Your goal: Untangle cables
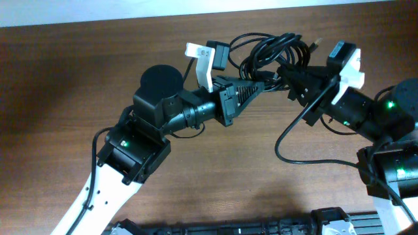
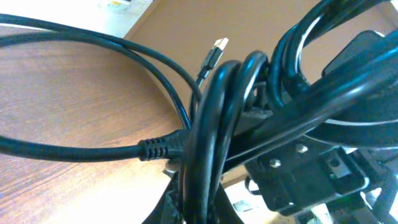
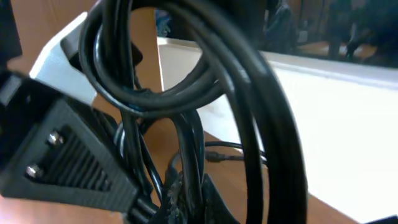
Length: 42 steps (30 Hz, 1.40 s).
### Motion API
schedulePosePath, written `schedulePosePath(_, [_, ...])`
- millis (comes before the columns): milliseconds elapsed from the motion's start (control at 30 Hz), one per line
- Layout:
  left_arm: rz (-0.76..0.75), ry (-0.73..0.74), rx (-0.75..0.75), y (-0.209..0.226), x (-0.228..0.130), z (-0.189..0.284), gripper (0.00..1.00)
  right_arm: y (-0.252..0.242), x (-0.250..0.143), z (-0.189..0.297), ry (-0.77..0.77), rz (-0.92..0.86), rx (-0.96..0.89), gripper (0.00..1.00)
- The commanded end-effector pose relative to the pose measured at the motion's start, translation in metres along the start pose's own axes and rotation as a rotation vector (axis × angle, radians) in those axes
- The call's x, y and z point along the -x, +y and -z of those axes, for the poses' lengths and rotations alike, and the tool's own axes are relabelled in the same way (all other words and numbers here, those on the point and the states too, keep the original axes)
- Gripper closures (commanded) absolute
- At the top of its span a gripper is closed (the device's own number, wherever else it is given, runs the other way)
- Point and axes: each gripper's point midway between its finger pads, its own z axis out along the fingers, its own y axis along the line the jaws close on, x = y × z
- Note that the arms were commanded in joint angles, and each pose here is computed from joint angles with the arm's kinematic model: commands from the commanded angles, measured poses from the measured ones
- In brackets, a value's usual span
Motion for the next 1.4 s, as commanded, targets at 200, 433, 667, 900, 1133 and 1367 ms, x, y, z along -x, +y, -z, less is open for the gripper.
schedulePosePath(200, [-0.141,0.06,-0.306,-0.047,0.012,0.028,1.0,-0.014,-0.012,0.002,0.062,0.177,-0.08,0.96])
schedulePosePath(433, [-0.147,0.088,-0.414,-0.058,0.024,0.054,1.0,-0.015,-0.015,0.002,0.072,0.168,-0.083,0.96])
schedulePosePath(667, [-0.192,0.155,-0.466,-0.056,0.02,0.073,1.0,-0.025,-0.016,0.003,0.084,0.169,-0.146,0.96])
schedulePosePath(900, [-0.276,0.158,-0.47,-0.046,0.029,0.096,1.0,-0.028,-0.02,0.004,0.101,0.157,-0.164,0.96])
schedulePosePath(1133, [-0.472,0.127,-0.425,-0.026,0.045,0.133,1.0,-0.031,-0.021,0.005,0.104,0.153,-0.18,0.96])
schedulePosePath(1367, [-0.484,0.068,-0.339,-0.008,0.062,0.149,0.75,-0.031,-0.021,0.005,0.103,0.117,-0.181,0.96])
